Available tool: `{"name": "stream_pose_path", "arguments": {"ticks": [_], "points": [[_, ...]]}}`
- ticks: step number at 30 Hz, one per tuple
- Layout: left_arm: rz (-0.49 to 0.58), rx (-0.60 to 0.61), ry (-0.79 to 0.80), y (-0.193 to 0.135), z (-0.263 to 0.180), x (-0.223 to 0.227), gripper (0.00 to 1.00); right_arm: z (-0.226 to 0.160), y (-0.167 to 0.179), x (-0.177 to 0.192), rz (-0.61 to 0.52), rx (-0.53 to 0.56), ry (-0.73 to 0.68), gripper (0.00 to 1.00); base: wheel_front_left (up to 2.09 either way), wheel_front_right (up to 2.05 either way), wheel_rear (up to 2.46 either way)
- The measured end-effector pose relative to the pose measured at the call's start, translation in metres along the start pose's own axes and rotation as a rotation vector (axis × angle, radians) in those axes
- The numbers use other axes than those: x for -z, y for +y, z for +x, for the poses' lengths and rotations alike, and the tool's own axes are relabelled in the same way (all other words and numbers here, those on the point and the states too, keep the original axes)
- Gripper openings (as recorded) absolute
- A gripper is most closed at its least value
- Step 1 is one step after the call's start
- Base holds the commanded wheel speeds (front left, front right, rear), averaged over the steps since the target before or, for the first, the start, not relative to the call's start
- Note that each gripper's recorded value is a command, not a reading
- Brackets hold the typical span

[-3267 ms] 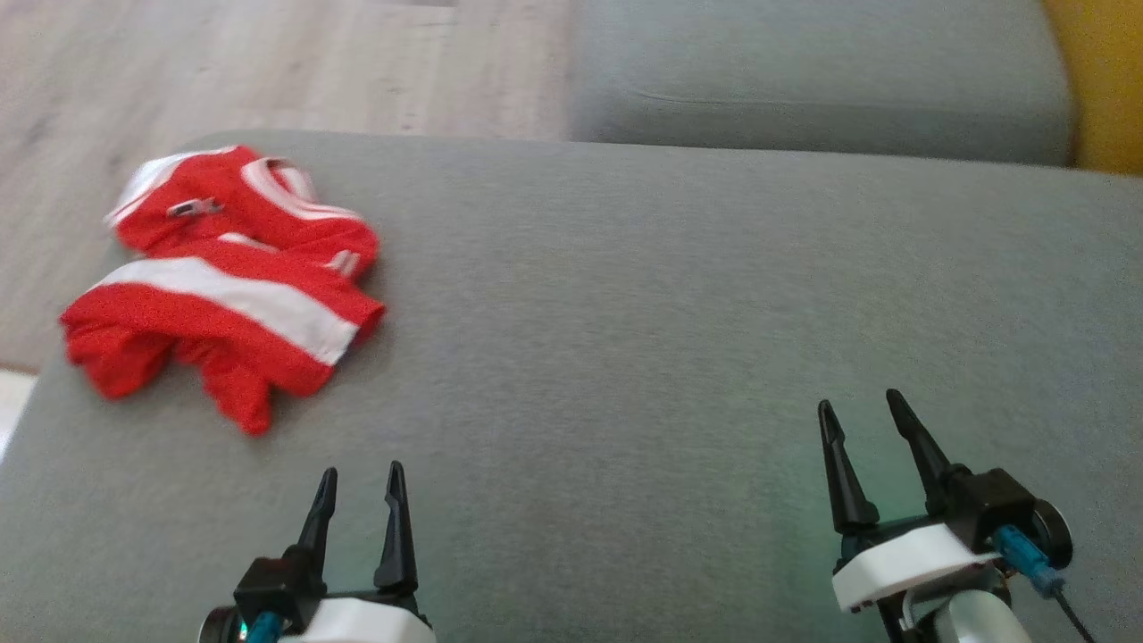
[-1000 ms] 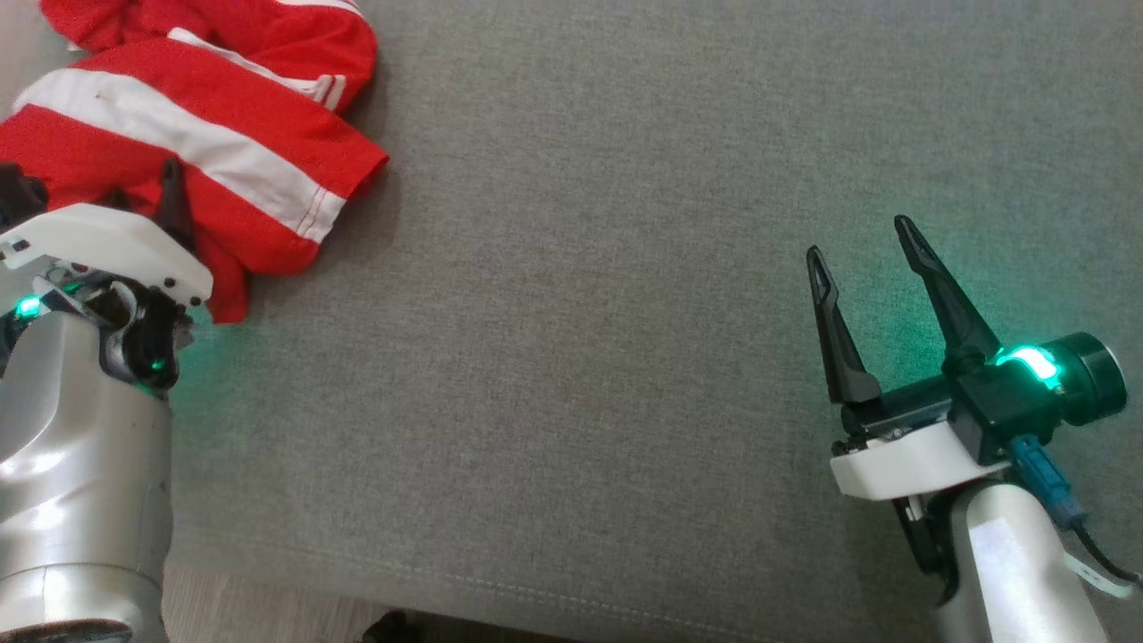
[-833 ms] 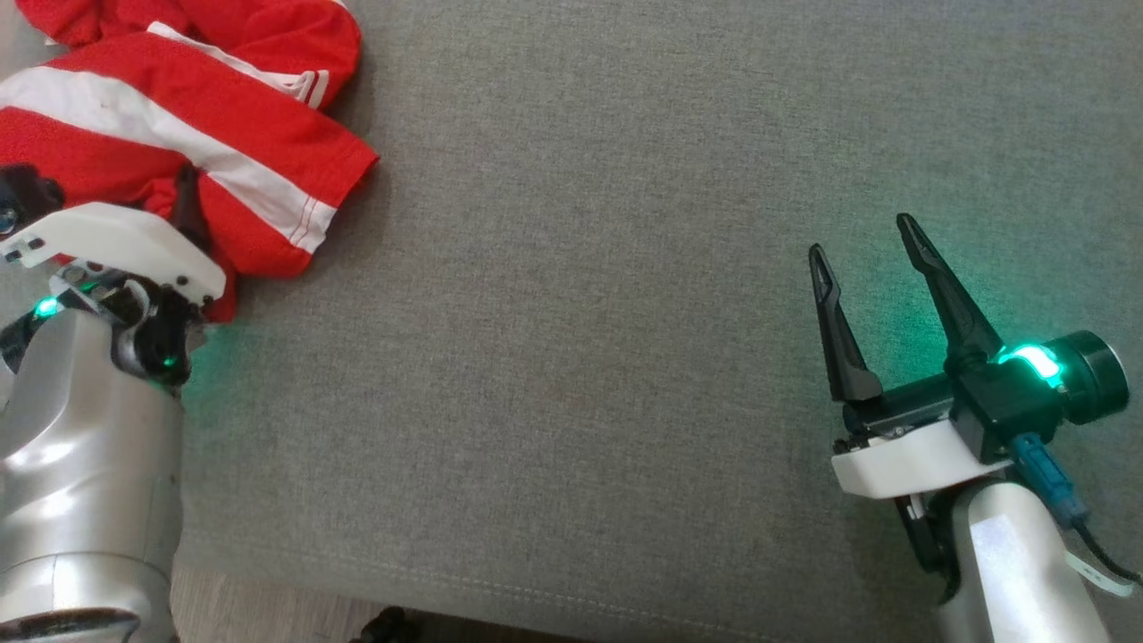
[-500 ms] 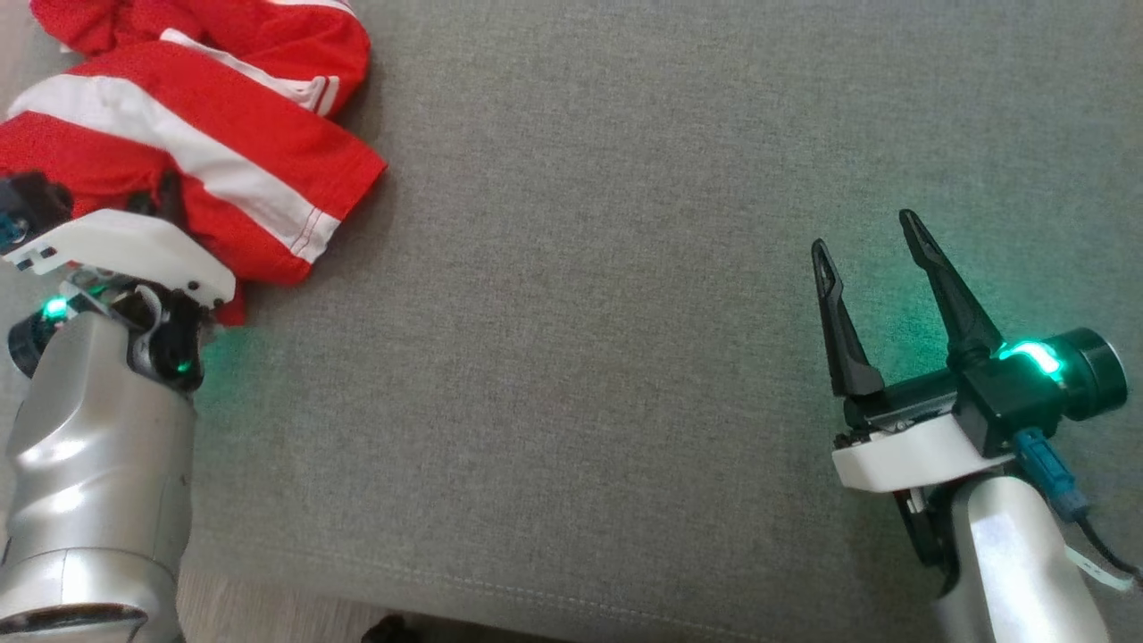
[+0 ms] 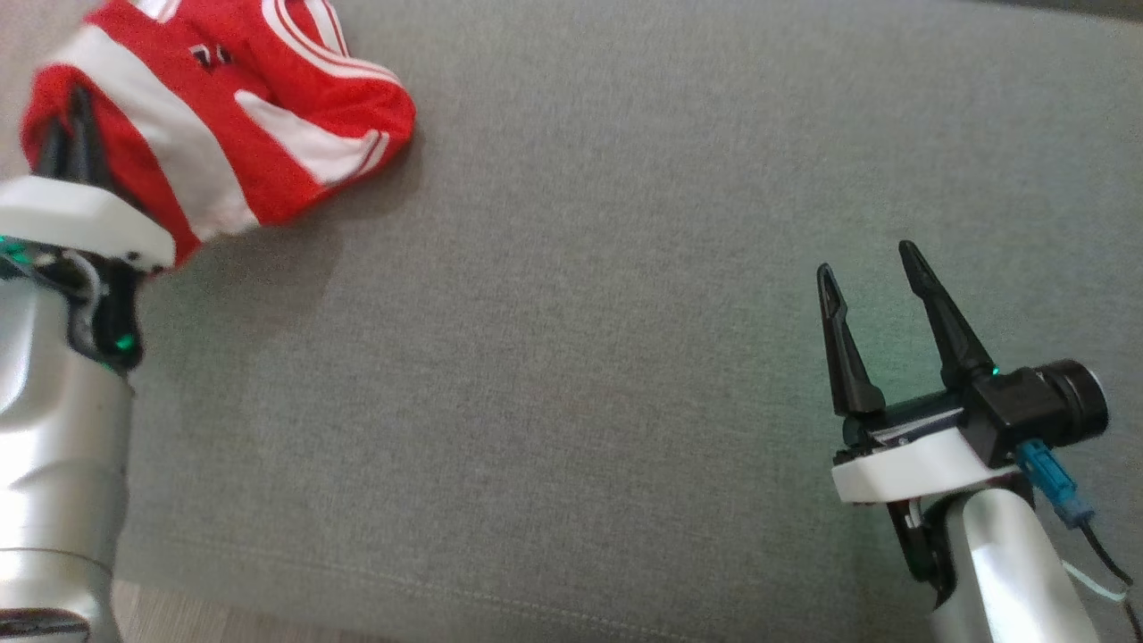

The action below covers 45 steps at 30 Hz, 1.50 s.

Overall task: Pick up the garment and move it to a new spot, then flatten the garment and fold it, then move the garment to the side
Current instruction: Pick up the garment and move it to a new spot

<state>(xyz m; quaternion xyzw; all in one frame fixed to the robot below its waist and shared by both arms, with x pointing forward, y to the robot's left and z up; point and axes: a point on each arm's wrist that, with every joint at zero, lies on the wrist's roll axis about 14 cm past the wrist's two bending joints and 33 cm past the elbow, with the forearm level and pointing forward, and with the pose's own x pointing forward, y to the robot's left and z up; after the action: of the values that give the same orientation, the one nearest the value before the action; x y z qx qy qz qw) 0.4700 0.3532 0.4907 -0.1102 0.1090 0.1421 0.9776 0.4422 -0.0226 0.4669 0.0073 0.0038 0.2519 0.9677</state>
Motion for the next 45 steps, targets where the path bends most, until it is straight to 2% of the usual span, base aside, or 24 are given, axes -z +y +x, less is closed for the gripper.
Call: {"name": "stream_pose_path", "arguments": {"ticks": [3, 7, 13, 18, 22, 27, 38, 42, 45], "points": [[0.042, 0.042, -0.097, -0.008, -0.007, -0.037, 0.0, -0.006, -0.001, -0.011, 0.008, 0.011, -0.025, 1.0, 0.0, 0.0, 0.0], [0.101, 0.154, -0.203, -0.044, -0.018, -0.078, 0.0, -0.023, -0.006, -0.018, 0.019, 0.043, -0.038, 1.0, 0.0, 0.0, 0.0], [0.12, 0.36, -0.311, -0.126, -0.035, -0.12, 0.0, -0.052, -0.032, -0.024, 0.027, 0.148, -0.046, 1.0, 0.0, 0.0, 0.0], [0.054, 0.528, -0.343, -0.206, -0.052, -0.124, 0.0, -0.081, -0.059, -0.026, 0.029, 0.257, -0.052, 1.0, 0.0, 0.0, 0.0], [0.002, 0.638, -0.293, -0.266, -0.066, -0.095, 0.0, -0.105, -0.082, -0.029, 0.02, 0.349, -0.057, 1.0, 0.0, 0.0, 0.0], [-0.083, 0.734, -0.161, -0.321, -0.082, -0.03, 0.0, -0.128, -0.103, -0.027, 0.013, 0.434, -0.047, 1.0, 0.0, 0.0, 0.0], [-0.115, 0.711, 0.195, -0.337, -0.1, 0.136, 0.0, -0.138, -0.113, -0.01, 0.021, 0.477, 0.006, 1.0, 0.0, 0.0, 0.0], [-0.115, 0.743, 0.338, -0.345, -0.126, 0.182, 0.0, -0.142, -0.118, -0.006, 0.025, 0.497, 0.02, 1.0, 0.0, 0.0, 0.0], [-0.107, 0.746, 0.357, -0.346, -0.132, 0.188, 0.0, -0.143, -0.118, -0.006, 0.031, 0.501, 0.016, 1.0, 0.0, 0.0, 0.0]]}}
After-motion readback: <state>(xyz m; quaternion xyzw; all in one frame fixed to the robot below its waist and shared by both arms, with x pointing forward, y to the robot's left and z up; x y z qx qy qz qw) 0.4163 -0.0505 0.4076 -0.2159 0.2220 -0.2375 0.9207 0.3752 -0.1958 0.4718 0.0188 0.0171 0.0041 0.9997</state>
